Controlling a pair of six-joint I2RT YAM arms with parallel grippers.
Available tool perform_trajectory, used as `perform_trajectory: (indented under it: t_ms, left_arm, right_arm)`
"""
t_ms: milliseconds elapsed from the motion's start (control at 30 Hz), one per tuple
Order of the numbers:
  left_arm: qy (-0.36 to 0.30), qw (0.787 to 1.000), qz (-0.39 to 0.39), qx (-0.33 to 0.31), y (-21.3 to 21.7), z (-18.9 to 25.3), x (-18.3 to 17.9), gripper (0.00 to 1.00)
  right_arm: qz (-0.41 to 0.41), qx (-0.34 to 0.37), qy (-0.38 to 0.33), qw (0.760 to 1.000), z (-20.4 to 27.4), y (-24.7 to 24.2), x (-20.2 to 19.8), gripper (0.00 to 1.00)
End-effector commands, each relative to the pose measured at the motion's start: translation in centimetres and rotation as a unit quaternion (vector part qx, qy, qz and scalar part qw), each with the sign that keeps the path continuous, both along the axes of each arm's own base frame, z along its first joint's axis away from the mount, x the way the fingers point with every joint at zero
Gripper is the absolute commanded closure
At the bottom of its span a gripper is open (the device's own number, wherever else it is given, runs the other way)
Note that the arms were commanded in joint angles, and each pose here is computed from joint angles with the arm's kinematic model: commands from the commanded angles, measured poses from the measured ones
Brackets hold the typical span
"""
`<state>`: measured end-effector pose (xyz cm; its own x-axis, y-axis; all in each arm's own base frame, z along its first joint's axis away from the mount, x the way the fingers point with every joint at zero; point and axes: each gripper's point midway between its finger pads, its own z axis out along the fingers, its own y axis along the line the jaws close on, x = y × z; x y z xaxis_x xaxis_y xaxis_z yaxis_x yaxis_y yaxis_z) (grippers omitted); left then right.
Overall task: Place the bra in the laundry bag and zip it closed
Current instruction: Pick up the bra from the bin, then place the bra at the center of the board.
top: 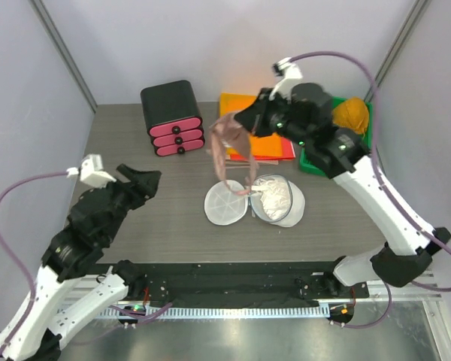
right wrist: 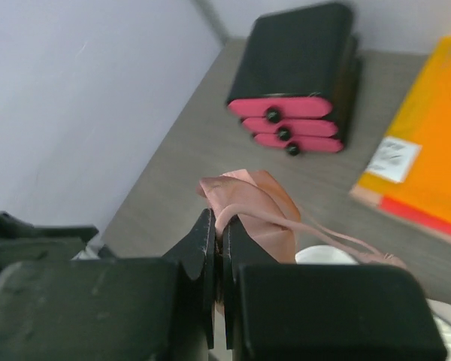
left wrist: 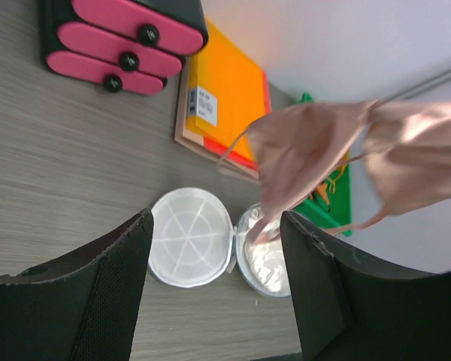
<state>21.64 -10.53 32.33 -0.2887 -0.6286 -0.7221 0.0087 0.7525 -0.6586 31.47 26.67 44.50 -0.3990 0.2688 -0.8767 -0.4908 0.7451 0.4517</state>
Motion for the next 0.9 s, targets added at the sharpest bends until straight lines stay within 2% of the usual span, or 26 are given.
perform_trajectory:
  t_ms: [0,200,233,433,600,767,867]
  left_arm:
    - [-0.039,0.996,0.077,-0.011,5.2,2.4,-2.6,0.32]
    - [-0.068,0.99,0.12,-0.024,9.0,4.1,-5.4,0.32]
    - [-0.062,0.99,0.123,-0.017,9.3,3.8,-5.6,0.32]
    - [-0.017,0.994,0.108,0.01,7.9,2.0,-4.6,0.32]
    - [0.049,0.994,0.088,0.046,5.4,-1.5,-2.6,0.41]
    - [0.097,0.989,0.084,0.072,3.6,-6.1,-0.6,0.41]
    - [0.123,0.986,0.08,0.074,2.5,-9.0,0.2,0.42]
  right_arm:
    - [0.098,0.04,-0.013,0.994,0.3,7.6,-3.5,0.99]
    - [0.199,0.074,0.02,0.977,-1.7,16.0,-8.3,0.99]
    - [0.204,0.072,0.037,0.976,-3.5,16.7,-8.3,0.99]
    - [0.194,0.051,0.11,0.974,-12.5,19.7,-6.6,0.99]
    - [0.184,0.009,0.131,0.974,-19.2,21.4,-4.5,0.99]
    - [0.155,-0.049,0.143,0.976,-24.2,19.9,-1.0,0.99]
    - [0.143,-0.093,0.129,0.977,-24.9,18.8,0.5,0.99]
